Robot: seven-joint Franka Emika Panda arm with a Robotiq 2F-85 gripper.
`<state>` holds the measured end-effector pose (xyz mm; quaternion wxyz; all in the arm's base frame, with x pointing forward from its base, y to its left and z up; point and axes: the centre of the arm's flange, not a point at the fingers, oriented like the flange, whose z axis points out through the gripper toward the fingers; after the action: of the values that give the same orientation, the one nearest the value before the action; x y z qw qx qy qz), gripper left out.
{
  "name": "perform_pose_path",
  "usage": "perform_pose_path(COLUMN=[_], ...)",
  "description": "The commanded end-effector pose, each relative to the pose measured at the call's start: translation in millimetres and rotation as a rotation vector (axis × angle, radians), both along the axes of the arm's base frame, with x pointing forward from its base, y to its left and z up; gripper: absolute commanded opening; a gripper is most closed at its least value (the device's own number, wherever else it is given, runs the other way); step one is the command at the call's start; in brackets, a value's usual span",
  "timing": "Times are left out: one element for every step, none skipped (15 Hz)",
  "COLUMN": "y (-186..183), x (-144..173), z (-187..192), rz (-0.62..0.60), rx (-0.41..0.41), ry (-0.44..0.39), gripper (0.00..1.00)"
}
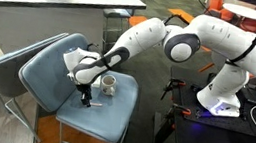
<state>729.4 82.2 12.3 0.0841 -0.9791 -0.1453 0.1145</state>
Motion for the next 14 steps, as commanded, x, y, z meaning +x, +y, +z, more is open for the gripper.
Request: perform_pose_path(y=[1, 1, 1, 1, 1, 1, 2, 3, 3, 3, 2, 1, -1, -3], x=[28, 28, 29, 29, 30, 30, 30, 30, 29, 29, 28, 27, 27, 27], z=[-11, -12, -13, -15, -16, -17, -18, -18, -18, -17, -14, -12, -9, -7], rz=[0.012, 0.013, 0.013, 0.012, 0.011, 0.012, 0.013, 0.013, 0.009, 0.009, 0.008, 0.007, 0.003, 0.002], rx=[0.022, 0.024, 0.024, 0.024, 0.025, 0.025, 0.025, 0.027, 0.029, 0.028, 0.029, 0.029, 0.025, 0.027], ry=[0.030, 0.034, 0.038, 0.040, 0.041, 0.043, 0.044, 0.045, 0.045, 0.042, 0.035, 0.027, 0.019, 0.012], gripper=[0.54, 0.49, 0.44, 0.40, 0.37, 0.42, 0.42, 0.38, 0.26, 0.14, 0.10, 0.01, 0.00, 0.00])
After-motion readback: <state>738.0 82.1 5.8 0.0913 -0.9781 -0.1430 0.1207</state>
